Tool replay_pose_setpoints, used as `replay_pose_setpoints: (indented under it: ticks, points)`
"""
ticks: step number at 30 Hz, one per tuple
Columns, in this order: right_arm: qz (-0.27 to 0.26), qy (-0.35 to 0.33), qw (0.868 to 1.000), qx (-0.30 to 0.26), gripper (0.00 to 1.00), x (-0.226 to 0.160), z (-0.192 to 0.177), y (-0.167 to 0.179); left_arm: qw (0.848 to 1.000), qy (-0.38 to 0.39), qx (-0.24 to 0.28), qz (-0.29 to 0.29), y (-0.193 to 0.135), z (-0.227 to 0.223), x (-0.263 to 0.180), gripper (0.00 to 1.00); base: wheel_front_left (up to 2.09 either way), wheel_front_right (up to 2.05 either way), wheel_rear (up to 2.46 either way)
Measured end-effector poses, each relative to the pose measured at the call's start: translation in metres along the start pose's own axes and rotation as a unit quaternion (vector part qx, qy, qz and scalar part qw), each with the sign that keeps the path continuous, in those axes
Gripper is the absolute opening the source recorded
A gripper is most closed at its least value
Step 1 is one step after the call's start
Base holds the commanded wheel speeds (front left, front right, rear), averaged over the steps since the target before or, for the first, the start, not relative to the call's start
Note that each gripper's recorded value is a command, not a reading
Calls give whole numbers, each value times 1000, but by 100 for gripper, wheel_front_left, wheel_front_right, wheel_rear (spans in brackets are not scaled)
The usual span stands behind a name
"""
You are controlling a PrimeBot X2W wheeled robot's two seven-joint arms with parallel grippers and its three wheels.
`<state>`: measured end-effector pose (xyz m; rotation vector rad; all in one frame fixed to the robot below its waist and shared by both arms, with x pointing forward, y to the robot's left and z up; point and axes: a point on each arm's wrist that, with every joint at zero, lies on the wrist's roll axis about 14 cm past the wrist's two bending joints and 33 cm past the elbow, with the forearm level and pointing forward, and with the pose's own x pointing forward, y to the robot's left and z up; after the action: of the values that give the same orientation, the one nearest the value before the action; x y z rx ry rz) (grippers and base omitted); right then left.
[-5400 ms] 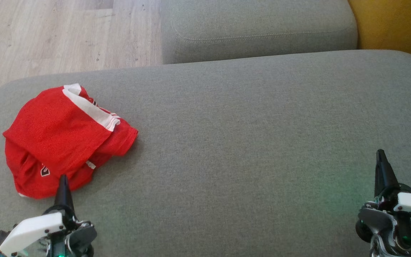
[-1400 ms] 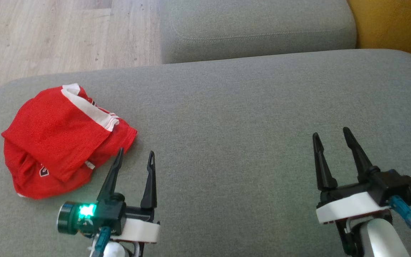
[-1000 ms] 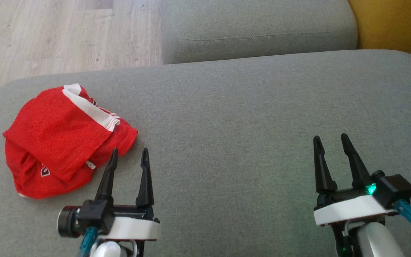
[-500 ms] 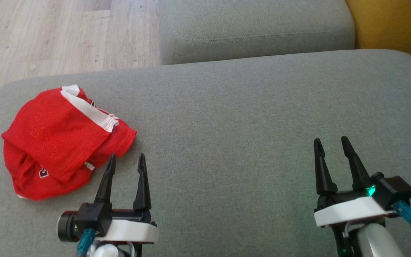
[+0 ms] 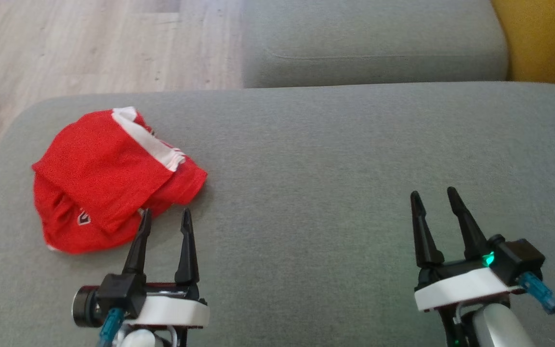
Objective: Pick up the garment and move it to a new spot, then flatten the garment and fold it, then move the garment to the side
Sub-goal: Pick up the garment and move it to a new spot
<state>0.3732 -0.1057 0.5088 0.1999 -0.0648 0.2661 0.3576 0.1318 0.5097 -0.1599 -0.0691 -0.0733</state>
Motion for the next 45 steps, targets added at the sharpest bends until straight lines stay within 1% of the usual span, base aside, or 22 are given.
replay_pose_setpoints:
  ticks: [11,22,25,26,33,37,39,42,45]
  points:
    - [80,14,997,6,100,17,-10,51,997,-16,8,71,43,11,-23,100,0,0,0]
    - [151,27,988,11,100,25,-18,98,990,-18,12,139,80,12,-58,100,0,0,0]
    - [160,29,987,12,100,25,-20,104,989,-20,12,148,85,13,-63,100,0,0,0]
    - [171,34,985,13,100,24,-23,111,987,-21,16,157,90,14,-66,100,0,0,0]
    - [175,42,984,15,100,22,-28,113,986,-18,23,165,96,14,-67,100,0,0,0]
    - [168,49,984,19,100,22,-33,109,987,-11,40,153,99,12,-60,100,0,0,0]
    - [161,54,985,21,100,23,-38,103,989,-12,64,132,100,17,-47,100,0,0,0]
    - [149,59,987,20,100,29,-43,94,989,-21,121,85,103,39,-10,100,0,0,0]
    - [140,54,989,19,100,40,-43,86,985,-9,170,39,102,65,40,100,0,0,0]
